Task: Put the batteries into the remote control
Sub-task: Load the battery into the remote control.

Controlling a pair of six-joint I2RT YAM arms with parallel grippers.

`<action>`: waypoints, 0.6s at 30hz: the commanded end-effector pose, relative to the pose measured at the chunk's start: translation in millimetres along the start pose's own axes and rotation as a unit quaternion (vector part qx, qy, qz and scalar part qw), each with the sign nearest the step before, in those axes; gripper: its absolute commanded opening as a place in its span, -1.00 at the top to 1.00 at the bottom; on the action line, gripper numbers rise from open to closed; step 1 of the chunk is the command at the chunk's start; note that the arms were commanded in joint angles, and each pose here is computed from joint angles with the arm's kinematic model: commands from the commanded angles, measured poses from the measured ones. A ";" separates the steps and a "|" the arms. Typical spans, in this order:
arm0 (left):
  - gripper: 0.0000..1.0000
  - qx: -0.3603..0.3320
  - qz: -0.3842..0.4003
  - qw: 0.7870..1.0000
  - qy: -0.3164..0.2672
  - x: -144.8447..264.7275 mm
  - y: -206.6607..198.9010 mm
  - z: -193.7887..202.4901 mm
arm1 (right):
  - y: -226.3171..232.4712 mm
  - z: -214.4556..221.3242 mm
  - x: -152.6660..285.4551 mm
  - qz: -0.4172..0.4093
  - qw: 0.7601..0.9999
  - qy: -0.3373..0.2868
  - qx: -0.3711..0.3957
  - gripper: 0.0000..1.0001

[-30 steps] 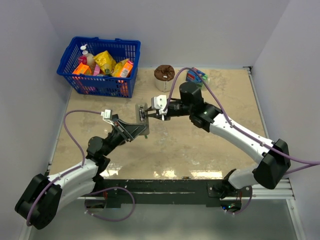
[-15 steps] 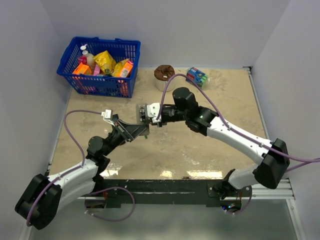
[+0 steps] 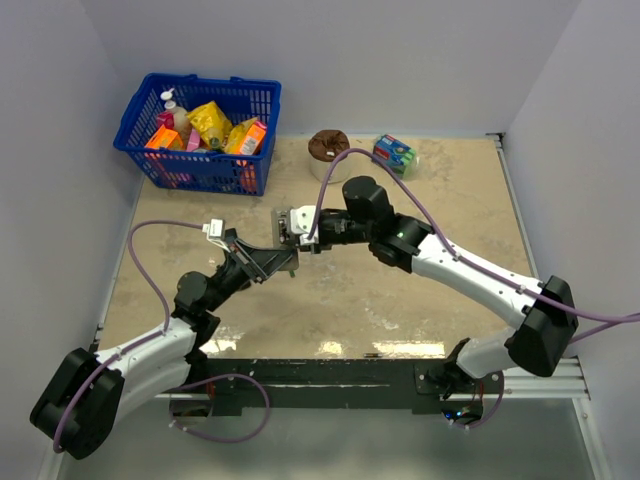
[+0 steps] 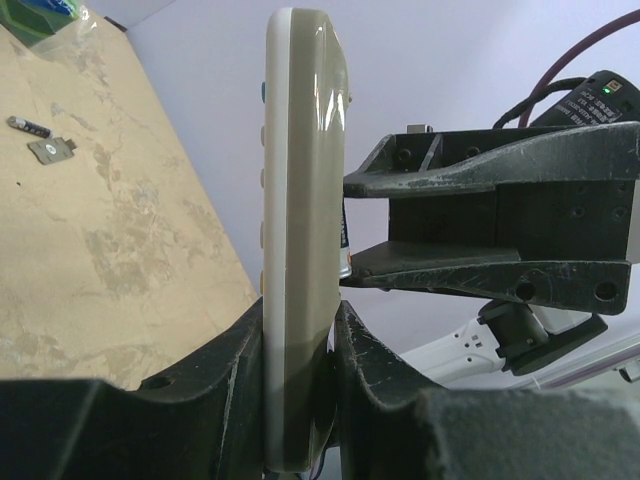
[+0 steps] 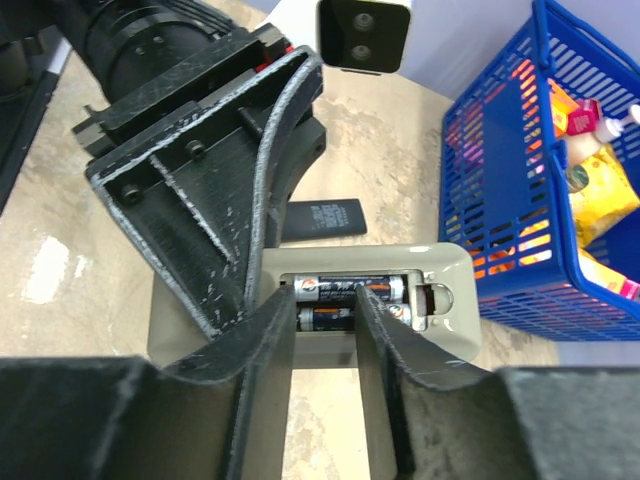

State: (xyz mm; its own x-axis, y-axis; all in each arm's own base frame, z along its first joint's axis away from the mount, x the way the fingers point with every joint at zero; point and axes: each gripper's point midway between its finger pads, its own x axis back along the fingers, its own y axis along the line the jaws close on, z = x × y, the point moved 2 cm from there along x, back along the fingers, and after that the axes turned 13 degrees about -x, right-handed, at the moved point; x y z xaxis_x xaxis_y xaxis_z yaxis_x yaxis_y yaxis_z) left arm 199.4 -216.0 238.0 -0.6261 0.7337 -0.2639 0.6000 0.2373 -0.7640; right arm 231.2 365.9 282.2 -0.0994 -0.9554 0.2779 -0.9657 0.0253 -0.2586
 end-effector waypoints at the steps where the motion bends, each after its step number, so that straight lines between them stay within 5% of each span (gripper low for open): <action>1: 1.00 -0.041 0.093 0.994 -0.028 -4.0 -46.4 -20.8 | -3.8 8.2 -10.5 0.020 1.000 0.008 -0.008 0.26; 9: 1.00 -0.043 0.093 0.994 -0.027 -4.2 -46.7 -20.5 | -7.1 11.2 -11.7 0.035 0.999 0.014 -0.007 0.27; 18: 1.00 -0.063 0.110 0.992 -0.024 -4.7 -55.7 -22.6 | -16.2 27.9 -14.7 0.059 0.997 0.047 -0.006 0.51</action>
State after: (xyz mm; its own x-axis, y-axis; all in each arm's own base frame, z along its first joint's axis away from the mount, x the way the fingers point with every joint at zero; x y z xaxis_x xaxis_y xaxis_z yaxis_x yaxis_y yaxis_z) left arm 203.5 -214.6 234.4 -0.6466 0.7213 -0.2482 0.5840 0.2588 -0.7694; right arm 235.9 372.5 280.5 -0.1464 -0.9509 0.2728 -0.9598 0.0697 -0.2719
